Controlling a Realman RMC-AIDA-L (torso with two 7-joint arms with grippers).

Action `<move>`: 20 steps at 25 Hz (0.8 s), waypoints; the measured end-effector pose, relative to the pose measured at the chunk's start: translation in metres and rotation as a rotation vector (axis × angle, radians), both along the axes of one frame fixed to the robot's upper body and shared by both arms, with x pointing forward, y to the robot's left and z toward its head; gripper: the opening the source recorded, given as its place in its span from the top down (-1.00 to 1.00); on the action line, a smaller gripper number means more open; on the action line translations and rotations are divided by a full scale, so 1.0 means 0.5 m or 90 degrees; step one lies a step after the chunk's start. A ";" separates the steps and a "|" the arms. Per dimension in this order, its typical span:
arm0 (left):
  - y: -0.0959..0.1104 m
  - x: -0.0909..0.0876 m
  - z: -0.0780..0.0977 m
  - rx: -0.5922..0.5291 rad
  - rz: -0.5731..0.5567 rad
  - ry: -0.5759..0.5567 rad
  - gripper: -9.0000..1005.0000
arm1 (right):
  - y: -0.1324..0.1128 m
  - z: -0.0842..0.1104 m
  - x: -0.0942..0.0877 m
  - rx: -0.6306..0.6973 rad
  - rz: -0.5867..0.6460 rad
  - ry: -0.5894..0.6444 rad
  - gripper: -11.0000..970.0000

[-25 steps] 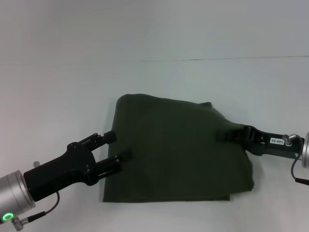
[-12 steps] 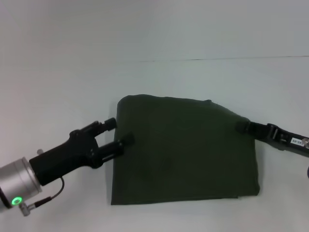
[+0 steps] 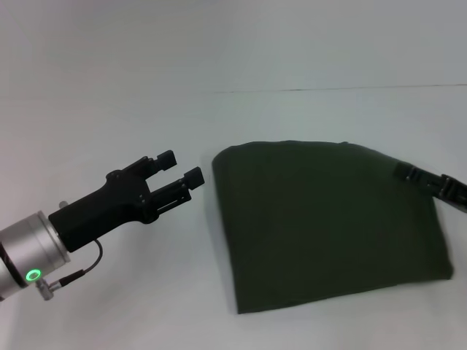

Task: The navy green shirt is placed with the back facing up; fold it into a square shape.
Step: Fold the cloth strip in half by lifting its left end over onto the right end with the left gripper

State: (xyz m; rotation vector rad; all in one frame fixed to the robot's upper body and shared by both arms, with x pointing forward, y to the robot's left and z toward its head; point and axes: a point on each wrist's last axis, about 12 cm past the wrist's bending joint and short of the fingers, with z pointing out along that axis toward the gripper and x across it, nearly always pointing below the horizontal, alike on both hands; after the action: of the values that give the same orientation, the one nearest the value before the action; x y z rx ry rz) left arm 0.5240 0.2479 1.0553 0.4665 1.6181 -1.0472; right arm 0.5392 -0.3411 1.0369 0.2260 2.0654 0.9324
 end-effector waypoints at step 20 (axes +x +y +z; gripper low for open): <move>0.001 0.007 -0.003 0.005 0.012 0.012 -0.56 | 0.029 0.008 0.032 -0.012 0.024 0.007 -0.77</move>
State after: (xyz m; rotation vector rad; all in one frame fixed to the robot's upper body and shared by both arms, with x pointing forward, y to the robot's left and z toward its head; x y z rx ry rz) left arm 0.5274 0.2484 1.0540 0.4478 1.6414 -1.0342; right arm 0.5552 -0.3268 1.0411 0.1832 2.0937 0.9359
